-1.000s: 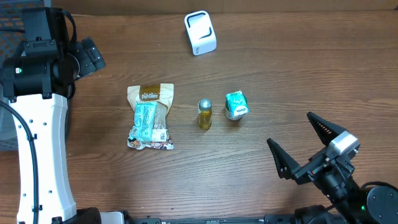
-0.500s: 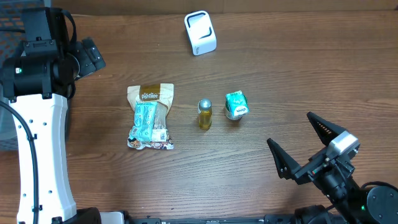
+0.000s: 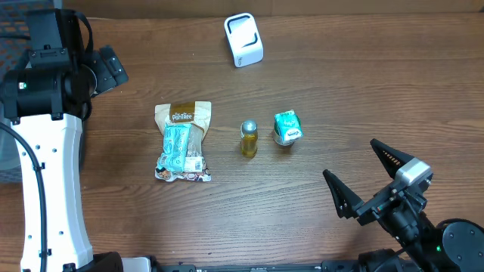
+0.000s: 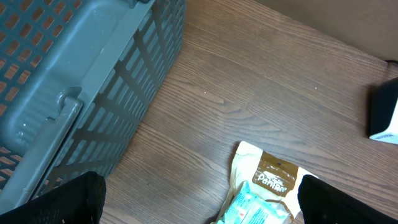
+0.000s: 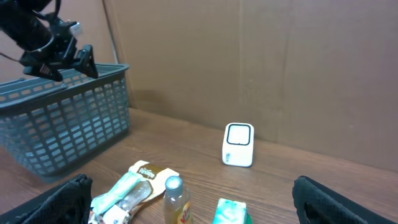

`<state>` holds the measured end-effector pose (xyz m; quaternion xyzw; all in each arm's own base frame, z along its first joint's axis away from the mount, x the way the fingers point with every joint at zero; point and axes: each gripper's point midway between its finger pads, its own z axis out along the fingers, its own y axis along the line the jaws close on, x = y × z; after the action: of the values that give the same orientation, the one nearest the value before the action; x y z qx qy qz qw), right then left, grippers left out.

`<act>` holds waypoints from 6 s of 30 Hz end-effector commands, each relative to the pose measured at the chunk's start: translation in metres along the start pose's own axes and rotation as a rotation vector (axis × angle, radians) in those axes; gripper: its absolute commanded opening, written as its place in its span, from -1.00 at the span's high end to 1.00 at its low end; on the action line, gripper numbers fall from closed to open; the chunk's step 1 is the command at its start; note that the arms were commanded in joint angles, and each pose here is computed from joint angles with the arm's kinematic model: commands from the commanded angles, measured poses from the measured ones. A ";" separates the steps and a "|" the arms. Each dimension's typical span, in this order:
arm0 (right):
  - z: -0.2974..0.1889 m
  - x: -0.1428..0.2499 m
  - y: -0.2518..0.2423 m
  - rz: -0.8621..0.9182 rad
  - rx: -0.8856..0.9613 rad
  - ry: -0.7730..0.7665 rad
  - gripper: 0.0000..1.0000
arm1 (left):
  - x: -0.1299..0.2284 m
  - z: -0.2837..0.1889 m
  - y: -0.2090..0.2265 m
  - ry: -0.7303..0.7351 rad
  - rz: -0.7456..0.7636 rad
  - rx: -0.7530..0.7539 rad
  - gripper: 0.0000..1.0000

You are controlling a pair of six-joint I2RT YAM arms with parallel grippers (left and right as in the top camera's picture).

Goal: Scan the item barcode
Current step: 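Swing the right gripper up toward the tissue tub, then grasp the Kleenex tissue pack on top of the tub with the right gripper, then pull the tissue pack off the tub and set it down to the right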

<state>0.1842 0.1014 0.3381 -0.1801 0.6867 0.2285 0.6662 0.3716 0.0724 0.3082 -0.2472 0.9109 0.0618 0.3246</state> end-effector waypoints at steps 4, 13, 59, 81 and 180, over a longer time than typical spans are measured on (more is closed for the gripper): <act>-0.003 -0.007 0.009 0.054 -0.045 -0.012 -1.00 | -0.001 0.000 0.004 -0.006 -0.003 -0.020 -1.00; 0.004 -0.012 -0.007 0.313 0.035 0.001 -1.00 | -0.001 0.000 0.004 -0.006 -0.003 -0.020 -0.99; 0.140 0.209 -0.085 0.703 0.241 1.135 0.20 | -0.001 0.000 0.004 -0.006 -0.003 -0.020 -0.99; 0.155 0.228 -0.068 0.647 0.185 1.121 0.21 | -0.001 0.000 0.004 -0.006 -0.003 -0.020 -0.99; 0.083 0.259 -0.154 0.657 0.790 1.106 0.93 | -0.001 0.000 0.004 -0.006 -0.003 -0.020 -0.99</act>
<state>0.3247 0.0377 0.0612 0.1852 0.9746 0.0323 0.1216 0.3710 0.0729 0.3078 -0.2476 0.9110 0.0637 0.3235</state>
